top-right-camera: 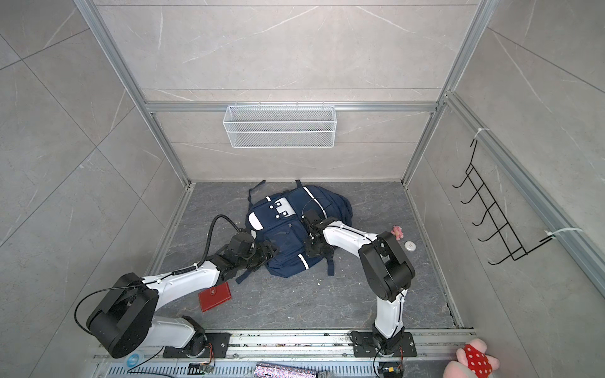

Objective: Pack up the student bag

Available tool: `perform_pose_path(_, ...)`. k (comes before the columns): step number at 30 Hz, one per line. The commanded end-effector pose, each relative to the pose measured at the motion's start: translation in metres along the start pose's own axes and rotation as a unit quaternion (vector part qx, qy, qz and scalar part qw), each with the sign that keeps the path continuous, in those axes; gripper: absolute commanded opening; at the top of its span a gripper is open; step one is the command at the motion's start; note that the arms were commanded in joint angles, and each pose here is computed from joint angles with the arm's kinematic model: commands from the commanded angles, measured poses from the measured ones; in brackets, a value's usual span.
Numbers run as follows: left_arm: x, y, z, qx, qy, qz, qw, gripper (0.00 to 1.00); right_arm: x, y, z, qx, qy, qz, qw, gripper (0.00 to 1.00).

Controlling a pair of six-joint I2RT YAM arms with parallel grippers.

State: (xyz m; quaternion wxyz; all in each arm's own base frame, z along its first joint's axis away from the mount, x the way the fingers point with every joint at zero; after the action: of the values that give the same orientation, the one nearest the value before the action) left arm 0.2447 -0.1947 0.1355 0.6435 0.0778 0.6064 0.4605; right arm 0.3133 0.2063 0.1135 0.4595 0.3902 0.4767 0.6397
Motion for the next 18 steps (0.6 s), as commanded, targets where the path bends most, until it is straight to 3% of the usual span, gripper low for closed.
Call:
perform_pose_path(1,0.0,-0.003,0.001,-0.003,-0.012,-0.001,1.0,0.69,-0.007,0.002,0.013,-0.023,-0.014,-0.013,1.0,0.29)
perform_pose_path(4,0.002,-0.003,0.0,0.001,-0.024,0.006,1.0,0.58,-0.012,0.009,0.014,-0.031,-0.011,-0.025,0.999,0.17)
perform_pose_path(8,0.002,-0.004,0.001,0.008,-0.037,0.013,0.999,0.39,-0.022,0.011,0.012,-0.031,-0.019,-0.034,0.999,0.14)
perform_pose_path(10,0.002,-0.004,0.002,0.007,-0.038,0.012,0.999,0.34,-0.023,0.012,0.011,-0.032,-0.016,-0.036,0.999,0.12)
perform_pose_path(13,0.002,-0.003,0.006,0.004,-0.037,0.013,0.999,0.27,-0.024,0.017,0.011,-0.037,-0.004,-0.039,0.999,0.0)
perform_pose_path(18,0.002,0.0,0.013,0.002,-0.054,0.035,0.998,0.0,-0.026,0.027,0.007,-0.045,0.027,-0.044,0.998,0.0)
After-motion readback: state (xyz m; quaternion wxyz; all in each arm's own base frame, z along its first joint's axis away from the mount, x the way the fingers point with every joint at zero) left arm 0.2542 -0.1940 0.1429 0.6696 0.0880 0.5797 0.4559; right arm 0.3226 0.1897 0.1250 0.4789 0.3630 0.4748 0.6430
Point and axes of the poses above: each gripper's point midway between its finger pads, its own y axis back along the fingers, its own x axis along the line the jaws close on, z = x × y, the point moved 8 cm from there along y, back along the fingers, and after that the axes turned 2 degrees about y, right-handed, at the moved point
